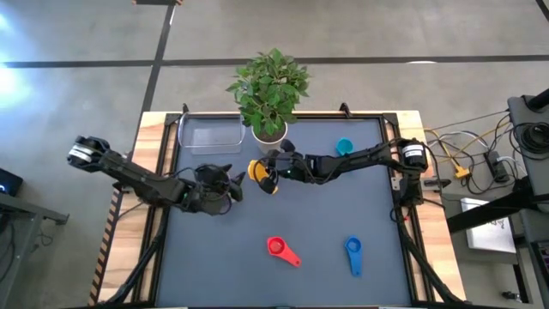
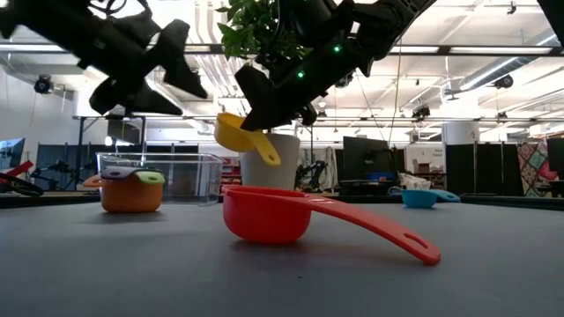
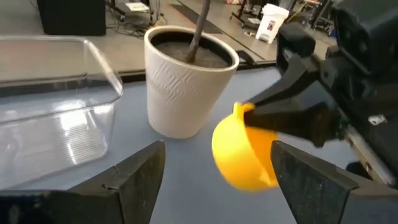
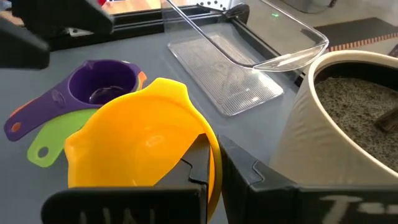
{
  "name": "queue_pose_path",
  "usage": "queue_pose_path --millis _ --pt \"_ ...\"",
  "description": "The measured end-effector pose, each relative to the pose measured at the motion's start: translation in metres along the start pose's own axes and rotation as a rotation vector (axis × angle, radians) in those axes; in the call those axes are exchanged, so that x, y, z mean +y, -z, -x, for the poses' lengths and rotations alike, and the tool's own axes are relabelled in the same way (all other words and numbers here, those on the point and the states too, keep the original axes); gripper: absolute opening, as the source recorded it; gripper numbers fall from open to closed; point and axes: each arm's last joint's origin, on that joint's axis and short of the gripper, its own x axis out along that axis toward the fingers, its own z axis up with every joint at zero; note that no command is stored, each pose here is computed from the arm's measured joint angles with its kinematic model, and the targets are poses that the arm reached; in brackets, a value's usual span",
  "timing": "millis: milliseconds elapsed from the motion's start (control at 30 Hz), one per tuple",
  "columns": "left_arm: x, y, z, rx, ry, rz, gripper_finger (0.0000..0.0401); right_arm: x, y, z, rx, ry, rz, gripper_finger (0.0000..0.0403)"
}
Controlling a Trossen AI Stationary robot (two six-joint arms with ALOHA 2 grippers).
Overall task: Nest measuring cups in basket
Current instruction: Stack the yellow measuring cup on top of the violet measuring cup
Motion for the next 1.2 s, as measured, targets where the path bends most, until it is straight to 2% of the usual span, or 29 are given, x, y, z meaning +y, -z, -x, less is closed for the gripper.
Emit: queue_pose_path --millis 500,600,733,867,1000,1100,1200 --pt "-0.031 -0.007 -0.043 0.116 -0.058 -0.099 0.0264 0.0 0.001 0.0 0.01 0.001 0.015 0.0009" --pt "-0.032 -0.007 -0.045 0.146 -0.091 -0.106 0.0236 -0.001 0.004 0.0 0.035 0.015 0.033 0.0009" --pt "-0.033 -0.008 -0.046 0.169 -0.108 -0.124 0.018 -0.002 0.005 0.0 0.041 0.021 0.036 0.001" --pt "-0.033 -0.009 -0.045 0.184 -0.093 -0.14 0.0118 -0.002 0.006 0.0 0.048 0.018 0.078 0.0011" --pt "-0.034 -0.008 -0.045 0.221 -0.069 -0.173 0.0066 0.0 0.006 0.0 0.056 -0.033 0.111 0.0011" --pt "-0.034 -0.007 -0.045 0.238 -0.056 -0.183 0.0042 0.0 0.007 0.0 0.06 -0.055 0.127 0.0012" --pt "-0.034 -0.007 -0.045 0.253 -0.048 -0.191 0.0035 0.001 0.007 0.0 0.06 -0.076 0.15 0.0012"
